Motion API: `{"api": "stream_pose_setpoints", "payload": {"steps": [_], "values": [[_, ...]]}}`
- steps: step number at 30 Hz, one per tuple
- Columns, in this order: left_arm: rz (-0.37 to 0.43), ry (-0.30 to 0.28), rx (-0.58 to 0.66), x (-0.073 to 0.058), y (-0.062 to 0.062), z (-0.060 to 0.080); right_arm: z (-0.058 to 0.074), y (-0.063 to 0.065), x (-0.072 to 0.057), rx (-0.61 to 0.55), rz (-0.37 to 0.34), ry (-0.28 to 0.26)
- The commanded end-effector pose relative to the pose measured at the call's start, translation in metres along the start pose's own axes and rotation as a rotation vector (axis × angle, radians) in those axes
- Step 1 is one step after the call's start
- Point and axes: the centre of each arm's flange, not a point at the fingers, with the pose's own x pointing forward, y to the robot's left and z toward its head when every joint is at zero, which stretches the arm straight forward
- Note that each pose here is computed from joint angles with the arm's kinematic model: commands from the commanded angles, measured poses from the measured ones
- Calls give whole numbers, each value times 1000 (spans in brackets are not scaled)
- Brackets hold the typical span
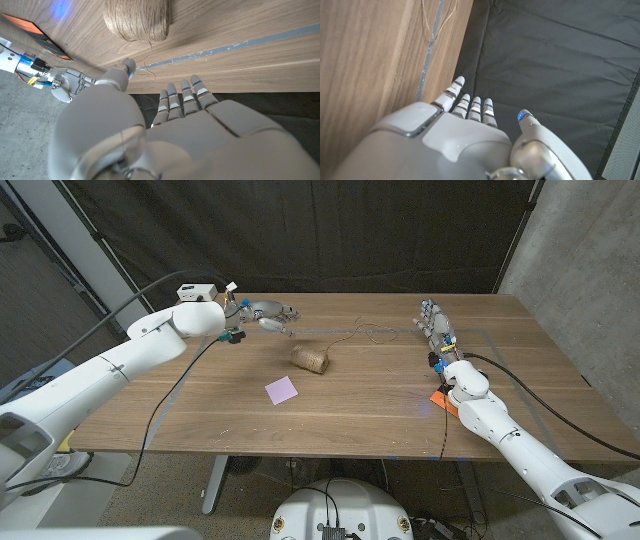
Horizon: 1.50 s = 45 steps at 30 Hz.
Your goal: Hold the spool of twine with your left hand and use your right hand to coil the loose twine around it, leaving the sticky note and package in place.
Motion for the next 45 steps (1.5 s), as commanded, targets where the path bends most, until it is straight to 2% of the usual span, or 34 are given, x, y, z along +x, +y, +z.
{"api": "stream_pose_setpoints", "payload": {"steps": [1, 13, 45], "values": [[-7, 29, 79, 3, 1, 3, -4, -11, -1, 22, -43, -14], [-68, 34, 128, 12, 0, 10, -8, -20, -4, 47, -84, -28], [-202, 46, 236, 25, -4, 26, -18, -29, -8, 82, -142, -42]]}}
